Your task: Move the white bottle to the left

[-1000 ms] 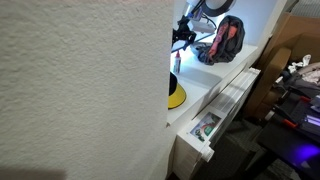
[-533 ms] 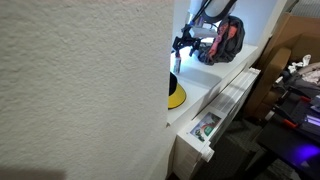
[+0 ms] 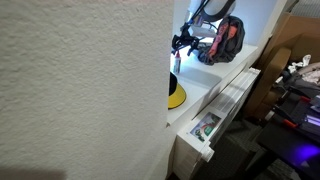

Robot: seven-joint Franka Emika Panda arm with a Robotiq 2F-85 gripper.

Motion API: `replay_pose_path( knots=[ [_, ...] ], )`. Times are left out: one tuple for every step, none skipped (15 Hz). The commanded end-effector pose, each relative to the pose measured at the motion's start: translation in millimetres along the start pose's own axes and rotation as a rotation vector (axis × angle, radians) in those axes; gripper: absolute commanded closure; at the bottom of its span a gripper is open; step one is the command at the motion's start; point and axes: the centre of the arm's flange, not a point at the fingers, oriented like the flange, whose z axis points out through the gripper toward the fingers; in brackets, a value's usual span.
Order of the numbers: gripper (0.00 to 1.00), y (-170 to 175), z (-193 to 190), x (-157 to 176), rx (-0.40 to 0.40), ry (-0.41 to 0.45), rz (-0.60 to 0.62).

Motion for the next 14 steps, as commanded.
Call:
replay_pose_path(
  knots=[
    [0.0,0.3,4.4,-1.6,0.027,0.025,-0.014],
    [0.0,1.0,9.3,-1.0,0.031,0.031,-0.013],
    [0.0,1.6,16.2,-1.3,0.041,0.03,-0.012],
    [0.0,3.4,24.2,-1.8,0.029,0.038,-0.013],
    [0.0,5.3,29.7,-3.5,0.018,0.044,-0.012],
    [0.0,0.8,13.9,-0.8,0.017,0.029,-0.002],
    [0.0,2.6,21.0,-2.0,0.016,0.031,-0.001],
    [0.0,4.1,26.4,-3.1,0.015,0.03,-0.001],
    [0.0,4.3,28.3,-3.4,0.016,0.032,-0.001],
    [0.0,3.9,28.3,-3.5,0.016,0.033,-0.001],
    [0.25,3.7,28.5,-3.0,0.022,0.037,-0.003],
    [0.26,2.7,27.4,-1.9,0.022,0.039,0.004],
    [0.34,1.8,25.8,-1.6,0.024,0.04,0.01],
    [0.41,0.6,24.4,-1.5,0.027,0.04,0.011]
  ],
)
